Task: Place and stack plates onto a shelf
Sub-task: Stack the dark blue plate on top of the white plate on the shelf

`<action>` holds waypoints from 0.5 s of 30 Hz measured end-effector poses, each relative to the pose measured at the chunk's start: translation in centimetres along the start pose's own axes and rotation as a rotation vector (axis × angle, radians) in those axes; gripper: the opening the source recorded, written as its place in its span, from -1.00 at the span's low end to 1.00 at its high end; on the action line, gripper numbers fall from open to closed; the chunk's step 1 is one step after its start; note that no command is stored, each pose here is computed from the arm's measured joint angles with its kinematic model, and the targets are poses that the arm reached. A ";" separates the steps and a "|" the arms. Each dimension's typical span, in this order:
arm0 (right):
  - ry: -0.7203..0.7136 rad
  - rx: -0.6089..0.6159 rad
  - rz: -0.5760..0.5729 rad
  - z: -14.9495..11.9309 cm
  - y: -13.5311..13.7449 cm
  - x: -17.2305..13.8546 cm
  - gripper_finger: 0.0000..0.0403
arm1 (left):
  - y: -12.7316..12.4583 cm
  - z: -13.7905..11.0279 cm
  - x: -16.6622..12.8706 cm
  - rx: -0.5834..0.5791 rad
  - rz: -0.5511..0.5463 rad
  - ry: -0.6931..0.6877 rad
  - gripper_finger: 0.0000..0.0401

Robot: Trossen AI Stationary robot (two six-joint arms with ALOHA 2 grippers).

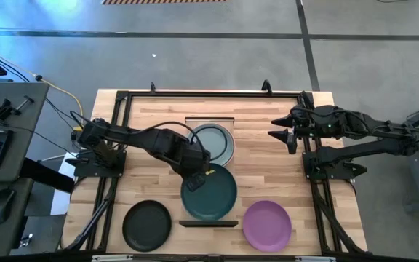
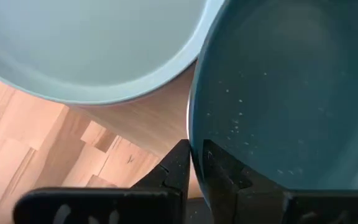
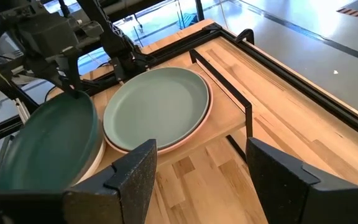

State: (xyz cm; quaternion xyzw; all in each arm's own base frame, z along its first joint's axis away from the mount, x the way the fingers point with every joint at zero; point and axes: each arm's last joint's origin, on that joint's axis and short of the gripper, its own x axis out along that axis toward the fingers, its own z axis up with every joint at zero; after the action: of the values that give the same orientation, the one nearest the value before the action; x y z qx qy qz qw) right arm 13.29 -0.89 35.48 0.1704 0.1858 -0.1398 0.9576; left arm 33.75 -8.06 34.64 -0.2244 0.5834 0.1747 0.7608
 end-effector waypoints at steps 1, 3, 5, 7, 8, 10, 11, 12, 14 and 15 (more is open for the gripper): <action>0.000 0.000 0.000 0.0 0.0 0.0 0.13 | 0.0 0.0 -0.2 -0.001 -0.004 -0.003 -0.81; 0.000 0.000 0.000 0.0 0.0 0.0 0.13 | 0.1 -0.1 -0.4 0.000 -0.009 -0.008 -0.75; 0.000 0.000 0.000 0.0 0.0 0.0 0.13 | 0.0 -0.1 -0.5 0.000 -0.019 -0.013 -0.68; 0.000 0.000 0.001 0.0 0.0 0.0 0.13 | 0.0 -0.2 -0.5 0.004 -0.022 -0.013 -0.60; 0.001 0.000 0.002 0.0 0.0 0.0 0.13 | -0.1 -0.3 -0.6 0.007 -0.027 -0.011 -0.55; 0.007 0.005 0.017 0.0 0.1 0.0 0.13 | -0.1 -0.5 -0.7 0.023 -0.034 0.002 -0.47; 0.011 0.020 0.032 0.0 0.1 0.0 0.13 | 0.0 -0.7 -0.9 0.032 -0.029 0.016 -0.44; 0.012 0.034 0.057 0.0 0.2 0.0 0.13 | 0.3 -1.0 -1.4 0.038 -0.016 0.025 -0.41; 0.003 0.064 0.120 0.4 0.6 0.3 0.13 | 0.8 -1.5 -3.1 0.021 0.001 -0.038 -0.36; 0.005 0.076 0.144 0.5 0.9 0.6 0.13 | 1.2 -2.0 -4.1 0.009 0.017 -0.094 -0.35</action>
State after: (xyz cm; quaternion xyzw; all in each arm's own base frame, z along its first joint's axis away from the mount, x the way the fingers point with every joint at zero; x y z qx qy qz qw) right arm 14.26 -0.38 35.88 0.2197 0.1699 -0.0768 0.9576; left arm 30.48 -8.18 38.05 -0.2073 0.5498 0.1888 0.7869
